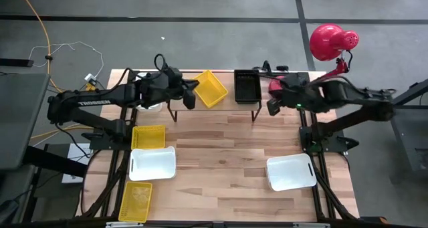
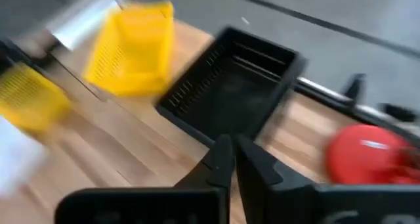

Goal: Stack baskets on shelf by color
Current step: Put the top right yellow bin on the shelf

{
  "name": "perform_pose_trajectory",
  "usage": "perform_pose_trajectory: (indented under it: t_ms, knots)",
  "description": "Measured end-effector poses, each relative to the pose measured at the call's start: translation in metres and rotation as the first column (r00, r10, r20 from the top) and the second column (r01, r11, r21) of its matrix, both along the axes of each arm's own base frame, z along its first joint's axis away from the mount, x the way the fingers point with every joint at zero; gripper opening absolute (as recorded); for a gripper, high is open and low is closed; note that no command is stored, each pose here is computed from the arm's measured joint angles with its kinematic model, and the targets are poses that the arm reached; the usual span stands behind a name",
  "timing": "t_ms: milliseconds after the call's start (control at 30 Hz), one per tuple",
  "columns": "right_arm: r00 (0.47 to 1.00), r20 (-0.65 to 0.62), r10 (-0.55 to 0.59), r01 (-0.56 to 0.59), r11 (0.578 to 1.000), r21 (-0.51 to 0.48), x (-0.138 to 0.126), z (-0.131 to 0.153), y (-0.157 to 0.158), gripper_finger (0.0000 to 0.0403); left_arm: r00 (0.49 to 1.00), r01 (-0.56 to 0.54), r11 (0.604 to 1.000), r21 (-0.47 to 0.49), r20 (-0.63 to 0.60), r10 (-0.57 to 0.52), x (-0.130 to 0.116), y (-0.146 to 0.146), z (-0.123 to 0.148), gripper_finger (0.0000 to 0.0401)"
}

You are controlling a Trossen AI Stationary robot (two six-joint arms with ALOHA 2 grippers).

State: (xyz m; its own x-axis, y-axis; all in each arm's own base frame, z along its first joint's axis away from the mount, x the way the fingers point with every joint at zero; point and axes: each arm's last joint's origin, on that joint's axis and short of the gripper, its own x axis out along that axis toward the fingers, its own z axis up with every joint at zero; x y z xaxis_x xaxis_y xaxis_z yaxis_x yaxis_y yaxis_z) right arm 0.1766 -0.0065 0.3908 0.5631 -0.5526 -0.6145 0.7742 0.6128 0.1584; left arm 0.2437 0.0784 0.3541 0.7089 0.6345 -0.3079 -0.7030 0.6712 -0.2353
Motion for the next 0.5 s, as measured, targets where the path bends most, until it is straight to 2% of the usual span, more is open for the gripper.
perform_pose_trajectory:
  t_ms: [100,167,267,500]
  knots:
    - [0.987,0.163,-0.009,0.007,1.000,0.011,-0.006,-0.018,0.001,0.0019,0.991,-0.091,0.996,0.002,-0.096,0.090,-0.005,0.001,-0.008,0.0011]
    - [0.977,0.214,-0.007,0.004,1.000,0.014,-0.005,-0.030,0.001,0.0011,0.976,-0.127,0.991,-0.030,-0.184,0.119,-0.007,0.003,-0.019,0.0005]
    - [0.970,0.242,0.003,-0.009,1.000,0.021,-0.004,-0.044,0.002,0.0003,0.943,-0.174,0.981,-0.091,-0.301,0.139,-0.012,0.006,-0.035,0.0003]
    - [0.975,0.220,0.015,-0.019,1.000,0.017,-0.003,-0.053,0.002,0.0001,0.919,-0.164,0.965,-0.204,-0.386,0.074,0.002,0.030,-0.061,0.0000]
